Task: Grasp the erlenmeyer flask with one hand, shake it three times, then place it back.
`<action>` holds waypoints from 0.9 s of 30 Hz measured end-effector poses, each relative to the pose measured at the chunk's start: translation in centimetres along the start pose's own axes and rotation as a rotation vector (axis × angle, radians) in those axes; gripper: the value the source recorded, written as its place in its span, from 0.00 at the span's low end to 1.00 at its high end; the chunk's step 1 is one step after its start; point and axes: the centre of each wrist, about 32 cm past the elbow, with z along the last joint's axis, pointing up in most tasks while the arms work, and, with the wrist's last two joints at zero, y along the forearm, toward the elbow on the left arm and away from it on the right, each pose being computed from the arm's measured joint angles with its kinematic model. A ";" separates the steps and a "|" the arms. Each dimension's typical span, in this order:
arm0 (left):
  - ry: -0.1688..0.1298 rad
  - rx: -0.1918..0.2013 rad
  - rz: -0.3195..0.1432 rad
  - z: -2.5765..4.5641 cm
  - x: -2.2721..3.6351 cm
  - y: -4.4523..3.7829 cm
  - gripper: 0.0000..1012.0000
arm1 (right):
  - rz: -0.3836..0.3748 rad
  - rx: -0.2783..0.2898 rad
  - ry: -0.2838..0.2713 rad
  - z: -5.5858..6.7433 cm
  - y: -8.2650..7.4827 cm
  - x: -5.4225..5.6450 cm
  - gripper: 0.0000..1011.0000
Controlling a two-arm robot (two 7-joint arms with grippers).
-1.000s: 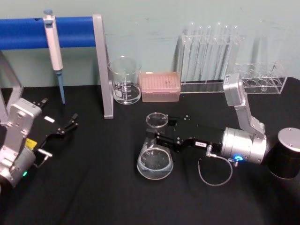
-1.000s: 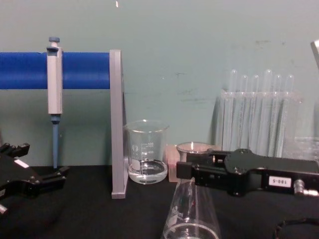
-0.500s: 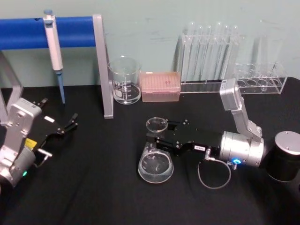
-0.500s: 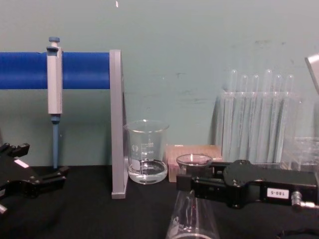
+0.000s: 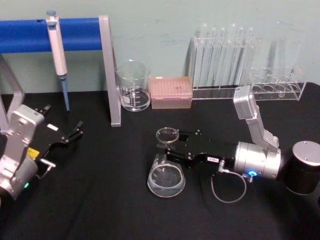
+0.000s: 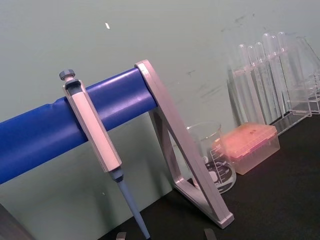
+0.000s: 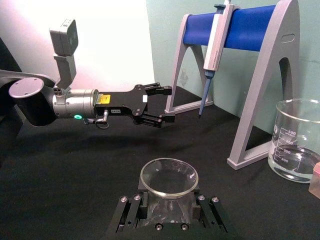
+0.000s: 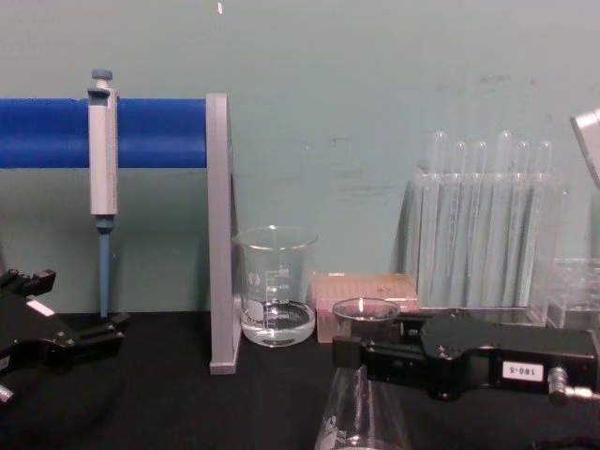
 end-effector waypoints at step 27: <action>0.000 0.000 0.000 0.00 0.00 0.00 0.99 | -0.005 -0.009 0.003 0.0 0.0 0.0 0.45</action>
